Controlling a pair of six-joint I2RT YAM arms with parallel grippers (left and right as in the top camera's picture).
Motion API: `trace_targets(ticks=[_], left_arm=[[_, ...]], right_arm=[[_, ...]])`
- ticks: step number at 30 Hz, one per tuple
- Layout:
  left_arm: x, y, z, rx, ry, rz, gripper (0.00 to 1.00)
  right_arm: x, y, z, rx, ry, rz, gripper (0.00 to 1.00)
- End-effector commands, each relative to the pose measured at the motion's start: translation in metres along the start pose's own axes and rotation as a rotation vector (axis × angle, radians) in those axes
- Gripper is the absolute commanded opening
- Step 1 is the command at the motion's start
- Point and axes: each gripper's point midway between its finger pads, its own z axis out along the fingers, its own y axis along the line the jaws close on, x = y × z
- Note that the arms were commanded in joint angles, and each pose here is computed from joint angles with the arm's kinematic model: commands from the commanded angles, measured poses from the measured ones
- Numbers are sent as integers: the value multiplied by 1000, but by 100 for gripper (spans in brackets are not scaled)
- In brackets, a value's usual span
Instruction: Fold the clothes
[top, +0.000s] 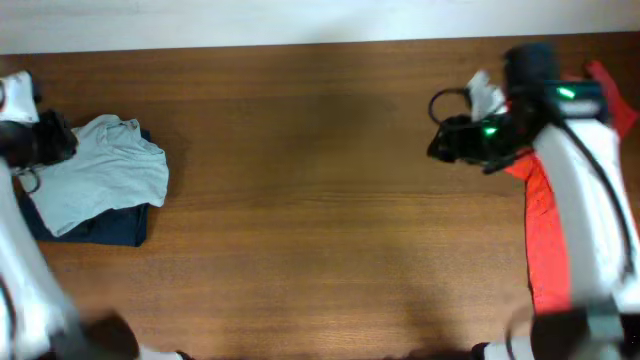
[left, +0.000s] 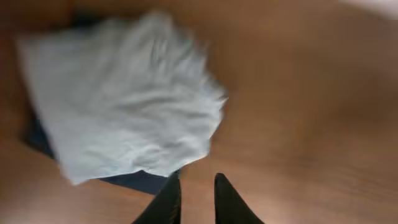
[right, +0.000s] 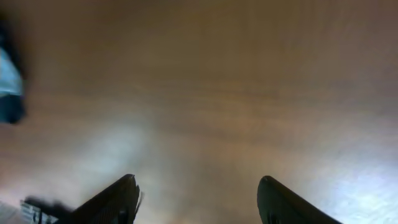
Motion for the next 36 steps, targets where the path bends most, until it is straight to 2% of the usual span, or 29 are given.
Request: trace_targets(ticks=[1,4,5,6,7,8,17,36], left_arm=[[7,-57,-103,29,-230,156,29],[25,-79,-137,49,-290,203,46],[30,-83,-144,54,-299,212,66],[36,-87,-151,60,-310,223,99],[41,-90,-157,64,-316,230,99],[45,-92,-161,66,-321,234,100],[52,-91,-155,70,-276,224,99],[57,-90,-149,73,-237,216,99]], right_arm=[[-4,32,-78,-19,-254,-111,67],[9,52,-131,-28,-424,-180,72],[13,56,-141,-29,-453,-191,74],[20,59,-153,-25,-489,-204,76],[27,63,-165,-22,-527,-218,91],[31,64,-172,-16,-547,-223,100],[54,67,-202,20,-644,-244,99],[39,59,-180,25,-570,-217,99]])
